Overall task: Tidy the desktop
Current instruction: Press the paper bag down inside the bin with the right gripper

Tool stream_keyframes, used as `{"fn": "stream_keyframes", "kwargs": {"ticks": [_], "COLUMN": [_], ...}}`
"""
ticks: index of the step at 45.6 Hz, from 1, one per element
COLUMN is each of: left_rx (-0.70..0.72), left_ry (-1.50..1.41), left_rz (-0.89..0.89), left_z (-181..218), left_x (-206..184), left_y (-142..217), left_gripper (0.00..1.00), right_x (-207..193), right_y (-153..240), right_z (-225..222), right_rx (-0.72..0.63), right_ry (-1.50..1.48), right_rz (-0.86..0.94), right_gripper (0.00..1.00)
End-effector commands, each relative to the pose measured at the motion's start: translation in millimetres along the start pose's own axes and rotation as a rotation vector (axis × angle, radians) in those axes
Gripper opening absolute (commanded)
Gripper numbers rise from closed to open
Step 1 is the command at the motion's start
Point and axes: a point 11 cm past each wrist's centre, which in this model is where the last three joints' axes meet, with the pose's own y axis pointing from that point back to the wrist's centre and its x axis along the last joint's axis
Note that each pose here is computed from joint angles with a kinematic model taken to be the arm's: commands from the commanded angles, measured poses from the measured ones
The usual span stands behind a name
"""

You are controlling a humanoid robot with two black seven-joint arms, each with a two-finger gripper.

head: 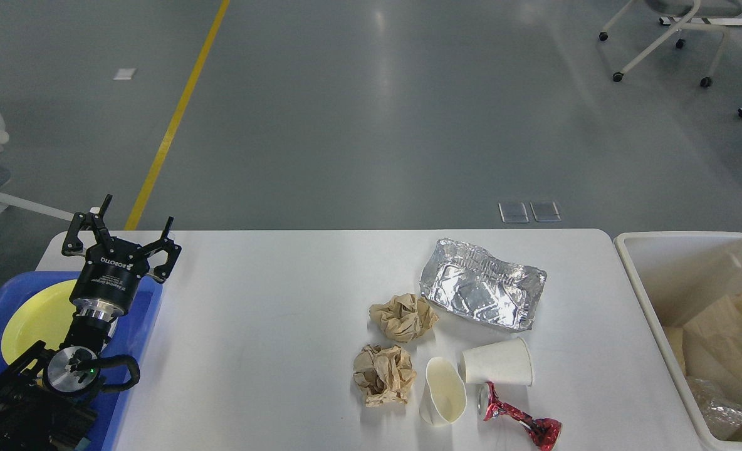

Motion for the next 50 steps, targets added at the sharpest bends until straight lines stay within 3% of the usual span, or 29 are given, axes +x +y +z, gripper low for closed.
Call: {"fn": "stream_keyframes", "kwargs": {"ticks": [1,19,20,25,27,45,50], "left_rx": [0.000,0.000,0.000,0.000,0.000,0.000,0.001], "left_ry": [0.000,0.000,0.000,0.000,0.000,0.000,-0.001], "left_rz": [0.000,0.000,0.000,0.000,0.000,0.000,0.000], "left_z": [0.0,0.0,0.0,0.0,0.0,0.0,-0.1], "left_x": [0.0,0.0,0.0,0.0,0.0,0.0,0.0], "left_y": [0.0,0.0,0.0,0.0,0.0,0.0,0.0], "left_gripper": [0.96,0.96,0.96,0.96,0.96,0.96,0.96], "right_x": [-7.1,-38.8,-38.4,-34.5,-32.1,-33.9,-4.3], "right_y": [-0.6,-0.1,-0.1,-0.2,0.0,1.1,4.3], "right_z": [5.7,8.1,8.1,8.2,8.1,4.5,-12.7], "right_rx": [-0.012,-0.015,-0.015,-0.012,-0.011,-0.008,0.020], "right_ry": [-0.022,0.021,0.020,0.015,0.013,0.019,0.064], "right_rz": [-0.008,-0.013,-0.010,0.020,0.044,0.019,0.002], "right_gripper": [0.00,0.00,0.07,0.79,1.00,1.00,1.00]}}
